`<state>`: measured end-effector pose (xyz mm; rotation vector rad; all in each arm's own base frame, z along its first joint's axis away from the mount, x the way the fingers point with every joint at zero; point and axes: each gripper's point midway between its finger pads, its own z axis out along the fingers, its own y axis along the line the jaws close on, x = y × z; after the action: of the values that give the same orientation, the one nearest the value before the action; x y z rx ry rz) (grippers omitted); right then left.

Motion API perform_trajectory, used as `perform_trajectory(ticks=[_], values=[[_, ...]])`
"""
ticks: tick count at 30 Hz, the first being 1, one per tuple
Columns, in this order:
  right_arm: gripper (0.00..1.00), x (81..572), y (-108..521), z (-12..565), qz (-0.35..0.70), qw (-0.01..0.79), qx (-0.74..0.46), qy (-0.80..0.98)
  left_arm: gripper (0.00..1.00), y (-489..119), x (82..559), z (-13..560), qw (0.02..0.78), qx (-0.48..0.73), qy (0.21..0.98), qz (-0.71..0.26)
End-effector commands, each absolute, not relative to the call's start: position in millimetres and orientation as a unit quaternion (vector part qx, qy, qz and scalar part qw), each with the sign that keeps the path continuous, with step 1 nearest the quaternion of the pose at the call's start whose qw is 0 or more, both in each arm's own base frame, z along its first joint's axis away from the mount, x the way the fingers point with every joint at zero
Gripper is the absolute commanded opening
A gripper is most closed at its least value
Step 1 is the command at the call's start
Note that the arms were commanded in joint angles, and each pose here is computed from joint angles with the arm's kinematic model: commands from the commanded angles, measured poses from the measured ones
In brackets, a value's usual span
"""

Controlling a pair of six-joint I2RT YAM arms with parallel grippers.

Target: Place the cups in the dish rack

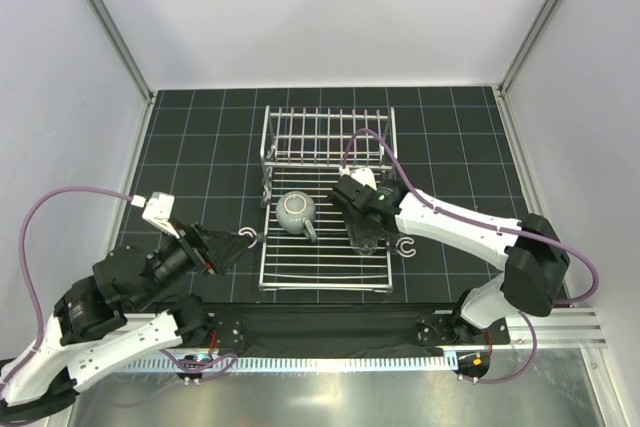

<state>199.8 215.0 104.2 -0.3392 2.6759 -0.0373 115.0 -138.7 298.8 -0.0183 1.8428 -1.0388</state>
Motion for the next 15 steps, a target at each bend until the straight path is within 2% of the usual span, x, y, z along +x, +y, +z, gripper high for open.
perform_trajectory(ticks=[1,4,8,10,15], values=[[0.04,217.4,225.9,112.9,-0.003,0.250,-0.122,0.961,0.82,-133.3,116.5,310.0,0.505,-0.007,0.752,-0.424],[0.06,220.0,225.2,112.8,-0.003,0.252,-0.121,0.960,0.82,-134.1,116.7,311.3,0.505,-0.007,0.752,-0.424],[0.22,218.5,223.9,111.5,-0.005,0.248,-0.123,0.961,0.82,-135.1,116.6,311.2,0.503,-0.005,0.753,-0.424],[0.26,216.8,224.3,112.0,0.000,0.246,-0.124,0.961,0.82,-135.8,116.6,310.4,0.501,-0.006,0.754,-0.424],[0.43,214.1,222.8,115.5,0.007,0.249,-0.124,0.961,0.82,-137.4,116.4,309.2,0.498,-0.007,0.755,-0.426]])
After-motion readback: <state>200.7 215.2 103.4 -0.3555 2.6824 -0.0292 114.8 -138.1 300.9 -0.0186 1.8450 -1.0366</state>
